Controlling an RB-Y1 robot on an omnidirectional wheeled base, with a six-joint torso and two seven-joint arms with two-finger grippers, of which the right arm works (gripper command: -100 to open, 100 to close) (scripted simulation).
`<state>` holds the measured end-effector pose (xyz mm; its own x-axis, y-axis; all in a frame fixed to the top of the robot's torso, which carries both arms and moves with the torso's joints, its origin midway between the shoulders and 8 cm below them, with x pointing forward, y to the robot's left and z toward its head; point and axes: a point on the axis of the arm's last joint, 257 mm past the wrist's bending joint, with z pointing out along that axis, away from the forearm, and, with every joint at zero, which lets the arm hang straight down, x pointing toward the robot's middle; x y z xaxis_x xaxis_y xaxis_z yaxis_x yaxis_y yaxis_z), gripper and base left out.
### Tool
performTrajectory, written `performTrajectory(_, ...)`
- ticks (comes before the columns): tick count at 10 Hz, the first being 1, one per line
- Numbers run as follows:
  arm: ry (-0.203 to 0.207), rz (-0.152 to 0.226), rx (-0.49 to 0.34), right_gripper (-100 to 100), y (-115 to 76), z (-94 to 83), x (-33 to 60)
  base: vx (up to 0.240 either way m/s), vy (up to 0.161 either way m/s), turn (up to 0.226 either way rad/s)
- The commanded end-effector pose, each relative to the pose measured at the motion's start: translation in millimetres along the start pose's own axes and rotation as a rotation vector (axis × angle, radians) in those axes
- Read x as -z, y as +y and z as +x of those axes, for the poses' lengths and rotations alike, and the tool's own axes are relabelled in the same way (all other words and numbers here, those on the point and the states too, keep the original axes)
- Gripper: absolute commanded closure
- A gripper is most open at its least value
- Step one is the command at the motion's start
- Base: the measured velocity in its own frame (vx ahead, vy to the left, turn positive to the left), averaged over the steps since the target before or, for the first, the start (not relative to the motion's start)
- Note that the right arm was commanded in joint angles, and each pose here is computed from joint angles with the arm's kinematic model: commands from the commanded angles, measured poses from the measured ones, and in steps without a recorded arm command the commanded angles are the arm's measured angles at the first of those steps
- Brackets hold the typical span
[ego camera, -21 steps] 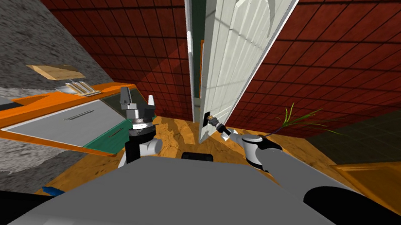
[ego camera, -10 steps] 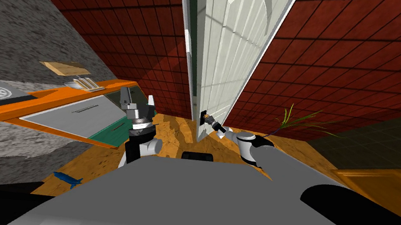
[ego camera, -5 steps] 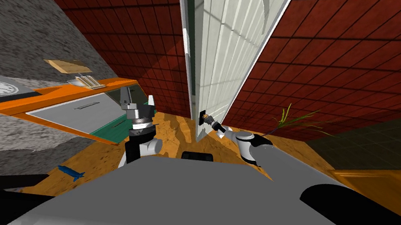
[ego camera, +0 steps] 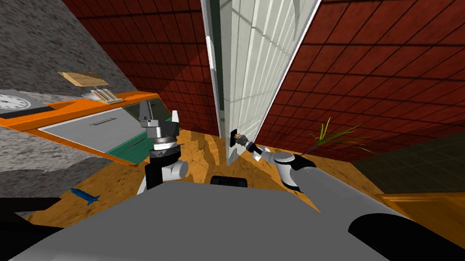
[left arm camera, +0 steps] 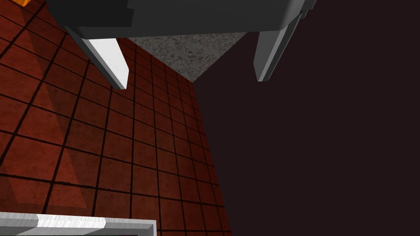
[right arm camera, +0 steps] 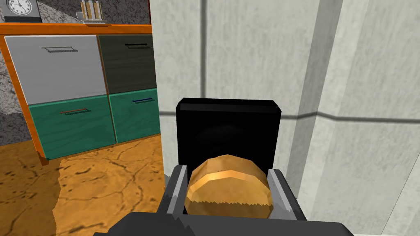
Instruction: Pull the door open
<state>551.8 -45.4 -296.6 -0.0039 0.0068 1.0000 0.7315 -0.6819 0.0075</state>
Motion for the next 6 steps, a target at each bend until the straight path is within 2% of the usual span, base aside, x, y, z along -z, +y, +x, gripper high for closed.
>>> performTrajectory(1, 0.004, 0.037, -0.006, 100, -10.1, 0.7, -0.1, -0.038, -0.135, 0.013)
performTrajectory(2, 0.004, 0.054, -0.007, 100, -13.4, 0.7, 1.1, -0.035, -0.169, 0.021)
performTrajectory(3, 0.004, 0.054, -0.007, 100, -13.4, 0.7, 1.1, -0.016, -0.108, 0.023)
performTrajectory(4, 0.000, 0.050, -0.009, 100, -12.0, -0.8, 1.6, -0.004, -0.033, 0.010)
performTrajectory(5, 0.000, 0.075, -0.007, 100, -18.4, -1.3, 3.4, -0.023, -0.085, 0.023)
performTrajectory(6, 0.001, 0.083, -0.007, 100, -20.0, -1.1, 3.9, -0.056, -0.154, 0.040)
